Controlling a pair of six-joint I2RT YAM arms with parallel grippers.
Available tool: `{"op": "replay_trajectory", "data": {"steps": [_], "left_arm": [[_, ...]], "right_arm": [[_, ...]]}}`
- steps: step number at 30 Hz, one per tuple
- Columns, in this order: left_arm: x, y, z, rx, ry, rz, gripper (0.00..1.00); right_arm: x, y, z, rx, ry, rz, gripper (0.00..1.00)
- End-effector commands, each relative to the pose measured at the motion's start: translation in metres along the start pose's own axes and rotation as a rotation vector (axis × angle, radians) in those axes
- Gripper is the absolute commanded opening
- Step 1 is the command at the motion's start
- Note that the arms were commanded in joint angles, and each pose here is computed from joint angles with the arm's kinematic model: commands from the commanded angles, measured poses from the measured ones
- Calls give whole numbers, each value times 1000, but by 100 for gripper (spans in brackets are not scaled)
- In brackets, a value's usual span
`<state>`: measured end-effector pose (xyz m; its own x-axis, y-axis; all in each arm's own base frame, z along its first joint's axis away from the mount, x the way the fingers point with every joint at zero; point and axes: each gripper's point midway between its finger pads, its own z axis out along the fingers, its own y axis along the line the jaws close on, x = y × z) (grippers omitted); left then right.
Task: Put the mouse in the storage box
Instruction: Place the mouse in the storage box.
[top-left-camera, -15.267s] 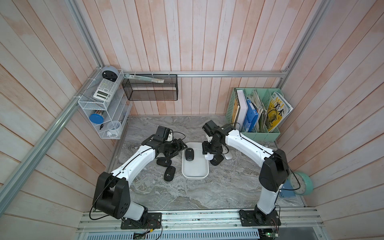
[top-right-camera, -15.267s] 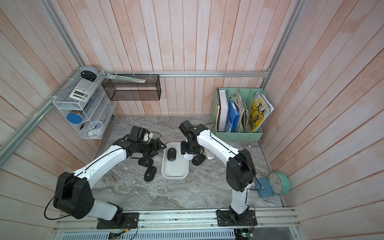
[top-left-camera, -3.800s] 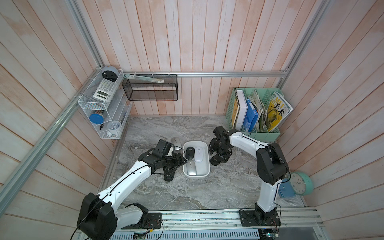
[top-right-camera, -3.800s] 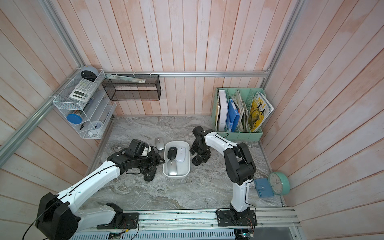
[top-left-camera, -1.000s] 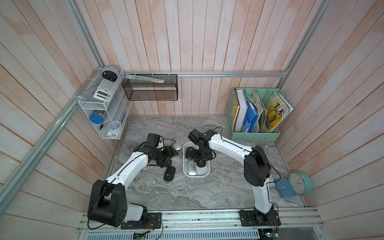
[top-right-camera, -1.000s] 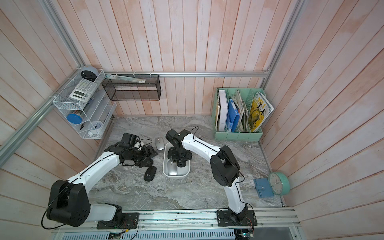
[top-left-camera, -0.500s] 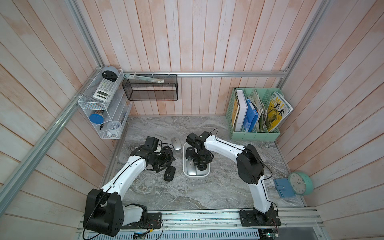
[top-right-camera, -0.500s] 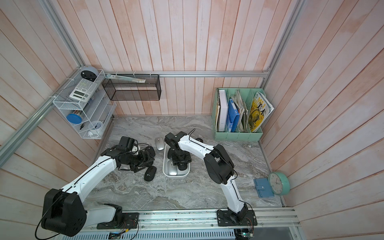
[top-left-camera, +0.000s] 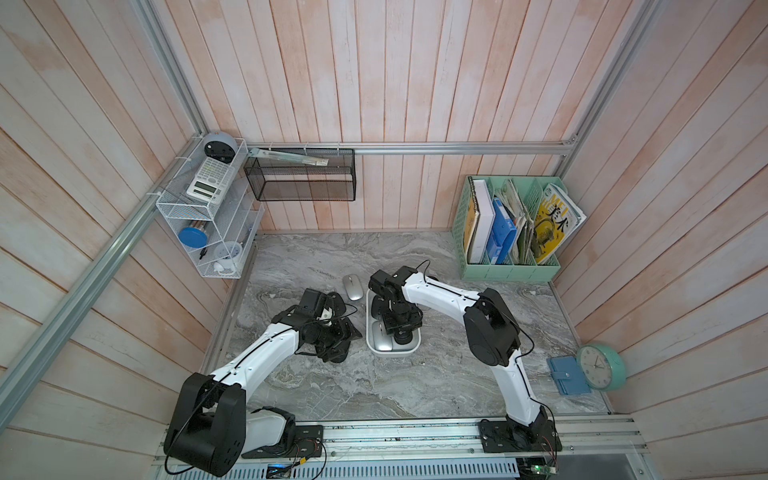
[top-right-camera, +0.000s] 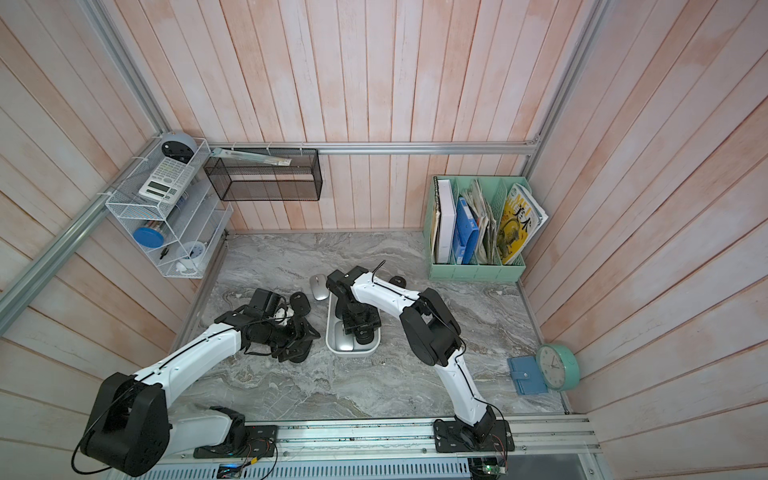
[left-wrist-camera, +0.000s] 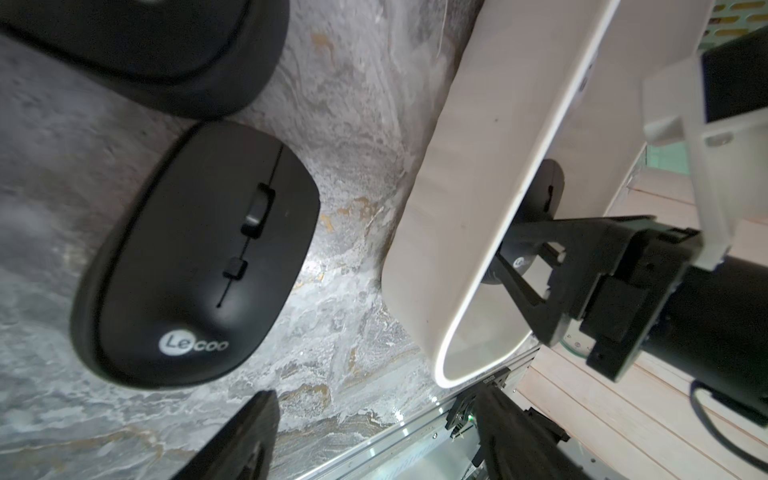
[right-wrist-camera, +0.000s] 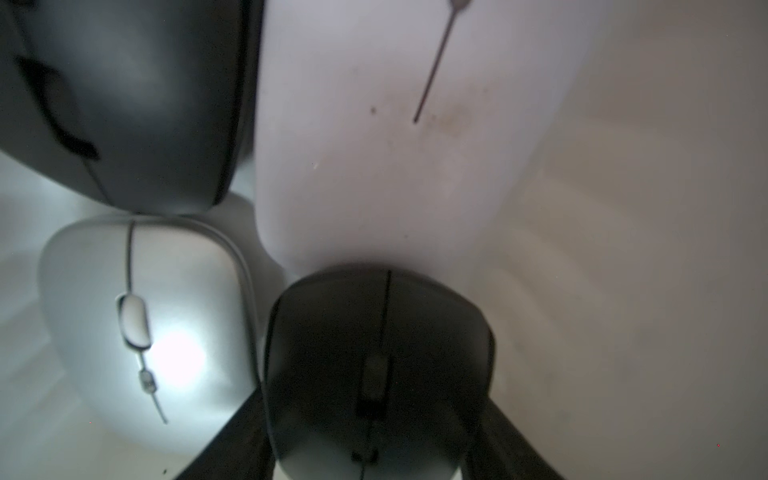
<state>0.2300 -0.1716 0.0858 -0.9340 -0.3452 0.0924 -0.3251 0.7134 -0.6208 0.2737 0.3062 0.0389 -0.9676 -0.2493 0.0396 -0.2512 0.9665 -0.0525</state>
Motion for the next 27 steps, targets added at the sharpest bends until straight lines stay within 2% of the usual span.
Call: {"op": "replay_trajectory", "data": {"steps": [1, 7, 17, 27], "left_arm": [[-2, -11, -1, 48, -19, 15, 80], [-1, -13, -3, 44, -18, 22, 80], [0, -12, -1, 40, -17, 23, 80], [0, -8, -6, 19, -54, 14, 80]], "right_arm": [[5, 0, 7, 20, 37, -6, 52], [10, -3, 7, 29, 55, -13, 57], [11, -7, 6, 41, 52, -14, 60], [14, -5, 11, 35, 71, -21, 64]]}}
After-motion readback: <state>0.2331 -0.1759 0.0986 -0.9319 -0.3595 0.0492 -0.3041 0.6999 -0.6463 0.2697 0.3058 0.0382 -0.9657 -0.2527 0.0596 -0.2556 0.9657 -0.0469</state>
